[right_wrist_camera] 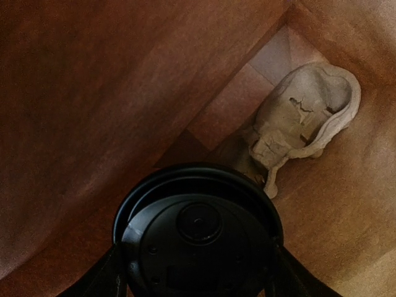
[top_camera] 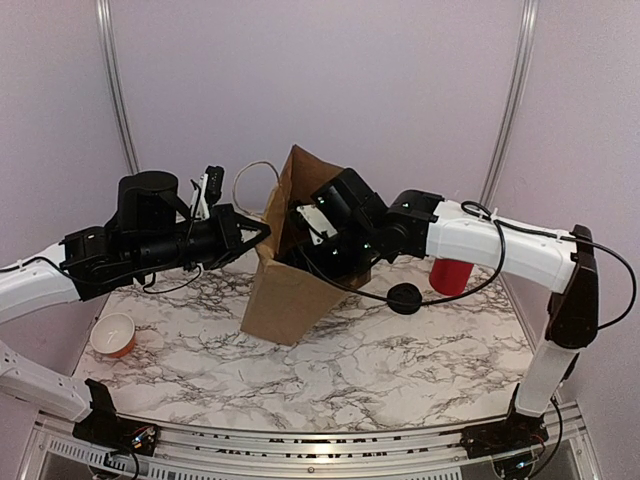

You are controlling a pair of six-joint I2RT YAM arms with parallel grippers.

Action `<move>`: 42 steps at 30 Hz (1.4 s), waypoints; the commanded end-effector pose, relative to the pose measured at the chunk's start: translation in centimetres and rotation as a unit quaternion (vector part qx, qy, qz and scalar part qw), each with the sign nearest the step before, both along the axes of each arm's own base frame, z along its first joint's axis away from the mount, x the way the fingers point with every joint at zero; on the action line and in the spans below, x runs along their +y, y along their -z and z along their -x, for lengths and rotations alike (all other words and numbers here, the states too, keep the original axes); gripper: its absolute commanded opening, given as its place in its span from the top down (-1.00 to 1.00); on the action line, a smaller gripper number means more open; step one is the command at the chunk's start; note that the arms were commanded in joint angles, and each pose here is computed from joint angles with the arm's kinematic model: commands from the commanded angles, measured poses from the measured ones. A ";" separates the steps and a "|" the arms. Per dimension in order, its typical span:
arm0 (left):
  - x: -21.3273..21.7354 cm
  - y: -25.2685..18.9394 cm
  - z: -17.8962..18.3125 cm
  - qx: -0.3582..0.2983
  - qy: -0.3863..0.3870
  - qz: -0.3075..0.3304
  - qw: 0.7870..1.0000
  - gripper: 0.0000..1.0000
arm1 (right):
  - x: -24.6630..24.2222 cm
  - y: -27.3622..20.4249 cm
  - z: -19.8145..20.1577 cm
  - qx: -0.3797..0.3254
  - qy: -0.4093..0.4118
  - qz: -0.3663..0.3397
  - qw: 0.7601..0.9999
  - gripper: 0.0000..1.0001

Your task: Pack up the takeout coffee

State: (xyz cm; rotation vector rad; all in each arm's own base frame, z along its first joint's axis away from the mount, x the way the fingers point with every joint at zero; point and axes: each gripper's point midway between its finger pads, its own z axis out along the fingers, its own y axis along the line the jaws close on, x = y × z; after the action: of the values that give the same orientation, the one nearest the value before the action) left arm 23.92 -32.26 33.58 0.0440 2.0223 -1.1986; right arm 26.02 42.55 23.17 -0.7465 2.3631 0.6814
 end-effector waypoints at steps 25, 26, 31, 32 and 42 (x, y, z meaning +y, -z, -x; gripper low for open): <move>1.1 -3.1 0.1 -0.042 -0.023 0.084 0.995 1.00 | 0.3 2.1 0.5 0.026 -0.005 0.008 1.000 0.02; 1.1 -3.2 0.1 -0.042 -0.022 0.085 0.995 1.00 | 0.3 2.2 0.5 0.027 -0.005 0.008 1.000 0.02; 0.9 -3.2 0.2 -0.041 -0.017 0.089 0.995 1.00 | 0.7 2.5 0.5 0.029 -0.008 0.012 0.999 -0.02; 0.9 -3.1 0.2 -0.040 -0.015 0.090 0.995 1.00 | 0.8 2.6 0.5 0.028 -0.008 0.015 0.999 -0.02; 0.6 -2.3 0.6 -0.019 -0.007 0.121 0.992 1.00 | 2.5 3.6 -0.4 0.035 -0.009 0.031 0.999 -0.04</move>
State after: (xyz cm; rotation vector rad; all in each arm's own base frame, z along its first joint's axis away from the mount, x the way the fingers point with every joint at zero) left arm 23.70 -32.16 32.47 -0.0411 1.9601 -1.3074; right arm 26.52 44.31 20.13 -0.7675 2.4206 0.6758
